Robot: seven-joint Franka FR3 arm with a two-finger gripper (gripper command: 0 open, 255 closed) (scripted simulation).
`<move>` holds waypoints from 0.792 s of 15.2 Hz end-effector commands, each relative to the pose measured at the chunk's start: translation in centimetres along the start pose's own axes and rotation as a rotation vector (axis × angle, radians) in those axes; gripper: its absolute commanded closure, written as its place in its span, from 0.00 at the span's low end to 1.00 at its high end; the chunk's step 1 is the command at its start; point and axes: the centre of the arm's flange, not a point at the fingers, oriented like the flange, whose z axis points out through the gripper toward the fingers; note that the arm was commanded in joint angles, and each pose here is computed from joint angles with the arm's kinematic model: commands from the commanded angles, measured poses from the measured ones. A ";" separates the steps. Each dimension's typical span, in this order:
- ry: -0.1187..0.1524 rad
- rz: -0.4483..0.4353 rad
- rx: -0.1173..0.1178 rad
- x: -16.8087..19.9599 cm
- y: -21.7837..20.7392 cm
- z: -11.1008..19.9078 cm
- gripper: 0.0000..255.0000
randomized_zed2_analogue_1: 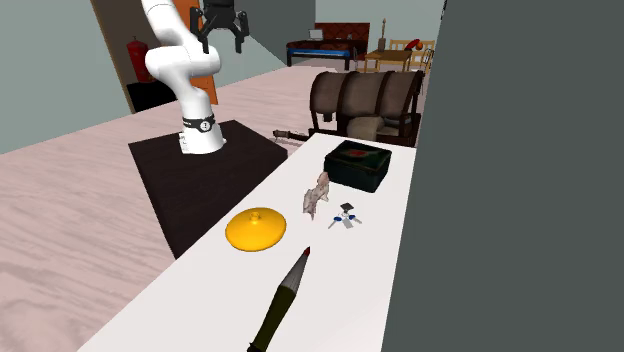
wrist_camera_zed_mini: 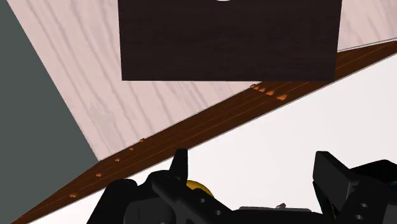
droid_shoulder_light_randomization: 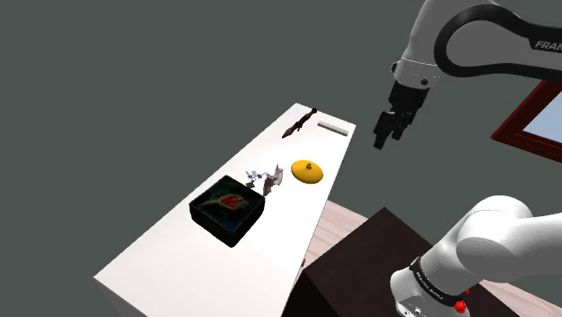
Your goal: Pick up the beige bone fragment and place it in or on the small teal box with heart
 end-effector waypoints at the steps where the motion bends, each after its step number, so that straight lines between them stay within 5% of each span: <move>1: 0.000 0.000 0.000 0.0 0.0 0.0 0.00; 12: -0.015 0.262 -0.008 10.0 -6.1 8.9 0.00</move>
